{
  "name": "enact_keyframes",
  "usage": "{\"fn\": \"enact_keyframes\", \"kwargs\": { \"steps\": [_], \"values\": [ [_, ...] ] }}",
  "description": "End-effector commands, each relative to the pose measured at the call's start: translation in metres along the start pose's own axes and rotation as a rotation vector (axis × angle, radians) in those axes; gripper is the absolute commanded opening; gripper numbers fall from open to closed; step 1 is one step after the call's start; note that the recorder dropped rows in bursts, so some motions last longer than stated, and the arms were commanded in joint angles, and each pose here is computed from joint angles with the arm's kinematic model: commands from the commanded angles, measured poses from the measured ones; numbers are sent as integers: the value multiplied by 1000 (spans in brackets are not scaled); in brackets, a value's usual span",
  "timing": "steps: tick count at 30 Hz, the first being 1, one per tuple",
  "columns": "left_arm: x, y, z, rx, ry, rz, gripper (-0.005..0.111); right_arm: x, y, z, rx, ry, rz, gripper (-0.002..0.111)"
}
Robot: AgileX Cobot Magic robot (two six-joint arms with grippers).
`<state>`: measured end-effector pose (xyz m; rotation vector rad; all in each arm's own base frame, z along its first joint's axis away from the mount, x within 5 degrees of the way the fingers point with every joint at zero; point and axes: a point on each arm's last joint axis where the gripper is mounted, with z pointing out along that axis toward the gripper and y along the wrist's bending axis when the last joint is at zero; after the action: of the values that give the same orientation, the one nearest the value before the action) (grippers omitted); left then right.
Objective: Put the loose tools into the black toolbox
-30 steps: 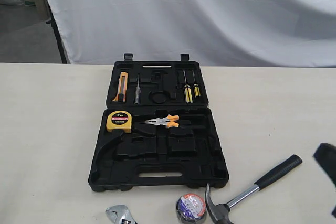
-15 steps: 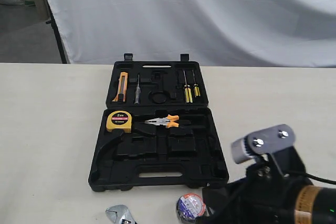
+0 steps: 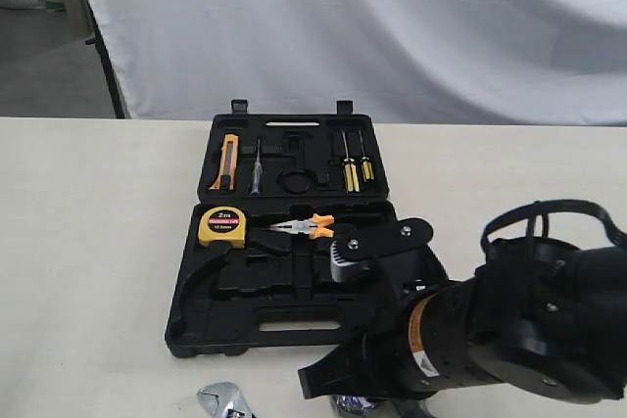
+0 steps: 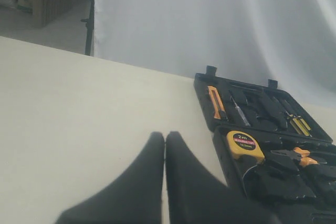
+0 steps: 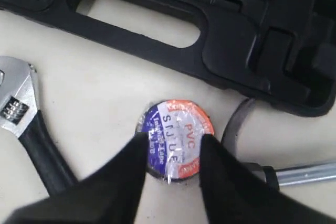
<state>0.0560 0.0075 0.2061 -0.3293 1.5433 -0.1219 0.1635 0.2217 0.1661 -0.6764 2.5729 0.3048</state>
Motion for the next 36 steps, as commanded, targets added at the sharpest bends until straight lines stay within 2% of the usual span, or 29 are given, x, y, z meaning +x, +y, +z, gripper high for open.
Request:
{"fn": "enact_keyframes", "kwargs": {
  "steps": [1, 4, 14, 16, 18, 24, 30, 36],
  "values": [
    [-2, 1, 0, -21, -20, 0, 1, -7, 5, 9, 9, 4, -72, 57],
    [-2, 1, 0, -21, -20, 0, 1, -8, 7, 16, 5, 11, -101, 67],
    [-2, 1, 0, -21, -20, 0, 1, 6, 6, 51, 22, 93, -192, 68],
    [-2, 1, 0, -21, -20, 0, 1, 7, 6, 53, 24, 100, -193, 60],
    [-2, 1, 0, -21, -20, 0, 1, 7, 6, 53, 24, 100, -193, 38],
    [-2, 1, 0, -21, -20, 0, 1, 4, 7, 47, 12, 82, -134, 1],
    [-2, 1, 0, -21, -20, 0, 1, -14, 12, 11, -59, -52, -94, -1],
    [-2, 1, 0, -21, -20, 0, 1, -34, 26, -14, -223, -281, -191, -1]
  ]
}}
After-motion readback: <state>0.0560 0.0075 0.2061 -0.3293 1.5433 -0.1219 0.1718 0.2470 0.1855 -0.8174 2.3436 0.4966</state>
